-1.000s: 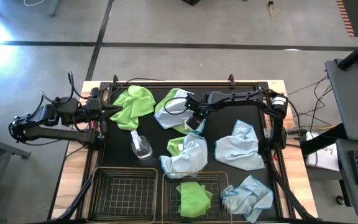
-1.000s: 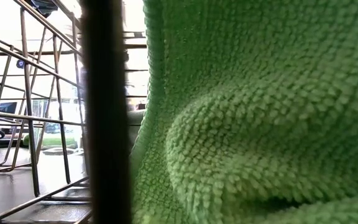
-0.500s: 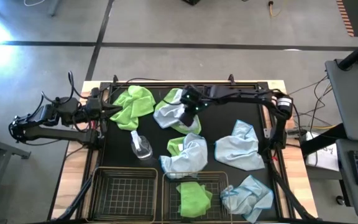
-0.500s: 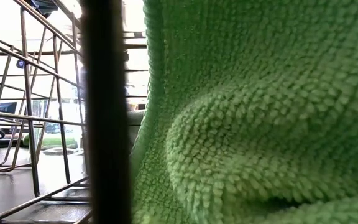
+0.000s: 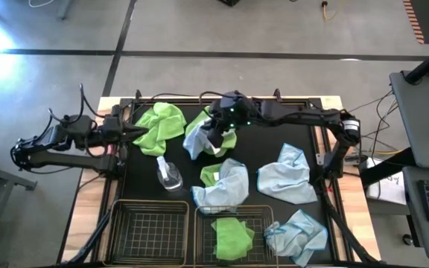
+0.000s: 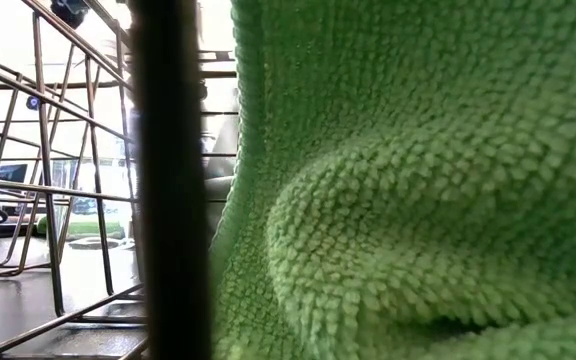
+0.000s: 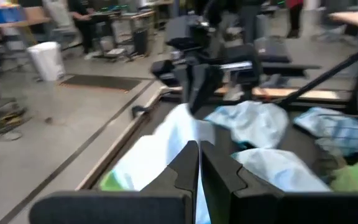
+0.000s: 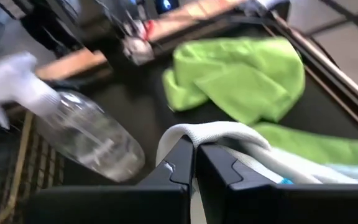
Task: Sort microfiber towel by color & place in baskets
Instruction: Put the white microfiber cloth into the left wire basket
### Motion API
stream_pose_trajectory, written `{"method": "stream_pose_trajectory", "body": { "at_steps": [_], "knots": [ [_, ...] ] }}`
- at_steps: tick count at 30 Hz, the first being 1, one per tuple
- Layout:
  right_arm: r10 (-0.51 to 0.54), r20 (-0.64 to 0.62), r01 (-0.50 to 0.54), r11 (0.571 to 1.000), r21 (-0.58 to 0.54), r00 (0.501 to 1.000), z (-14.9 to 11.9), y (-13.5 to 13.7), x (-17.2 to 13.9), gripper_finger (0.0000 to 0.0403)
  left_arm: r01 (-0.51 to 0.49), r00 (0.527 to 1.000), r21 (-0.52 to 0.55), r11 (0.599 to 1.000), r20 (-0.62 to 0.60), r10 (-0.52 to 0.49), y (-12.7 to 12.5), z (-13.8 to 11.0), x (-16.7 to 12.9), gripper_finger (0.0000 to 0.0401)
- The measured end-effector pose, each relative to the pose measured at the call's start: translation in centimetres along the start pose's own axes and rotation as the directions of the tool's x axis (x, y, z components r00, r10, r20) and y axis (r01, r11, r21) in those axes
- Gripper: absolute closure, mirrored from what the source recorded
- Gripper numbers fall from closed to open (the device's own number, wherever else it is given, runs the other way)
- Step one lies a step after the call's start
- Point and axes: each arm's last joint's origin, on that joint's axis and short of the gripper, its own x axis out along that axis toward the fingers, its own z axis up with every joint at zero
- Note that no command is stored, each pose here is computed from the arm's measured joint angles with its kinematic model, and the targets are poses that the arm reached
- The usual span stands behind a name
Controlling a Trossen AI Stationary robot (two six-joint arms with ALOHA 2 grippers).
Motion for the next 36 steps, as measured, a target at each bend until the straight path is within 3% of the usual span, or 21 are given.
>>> {"method": "stream_pose_trajectory", "body": {
  "at_steps": [4, 9, 32, 36],
  "knots": [
    [0.052, 0.058, -0.051, 0.998, -0.021, 0.997, 0.6, 1.0, -0.3, 0.0394, 0.104, 0.994, 0.000, 0.995, 0.021, -0.104, -0.5, 0.5, 1.0, 0.0399],
    [0.130, 0.087, -0.128, 0.991, -0.034, 0.988, 0.9, 2.2, -0.4, 0.0394, 0.148, 0.989, 0.027, 0.989, 0.020, -0.148, -1.0, 0.9, 2.4, 0.0399],
    [0.195, 0.229, -0.185, 0.981, -0.067, 0.954, 2.4, 3.6, -1.9, 0.0394, 0.197, 0.979, 0.031, 0.980, 0.038, -0.198, -2.1, 1.6, 6.3, 0.0399],
    [0.212, 0.224, -0.201, 0.977, -0.071, 0.951, 2.4, 3.6, -1.9, 0.0394, 0.165, 0.981, 0.100, 0.981, 0.083, -0.173, -2.2, 2.0, 6.9, 0.0399]
  ]
}}
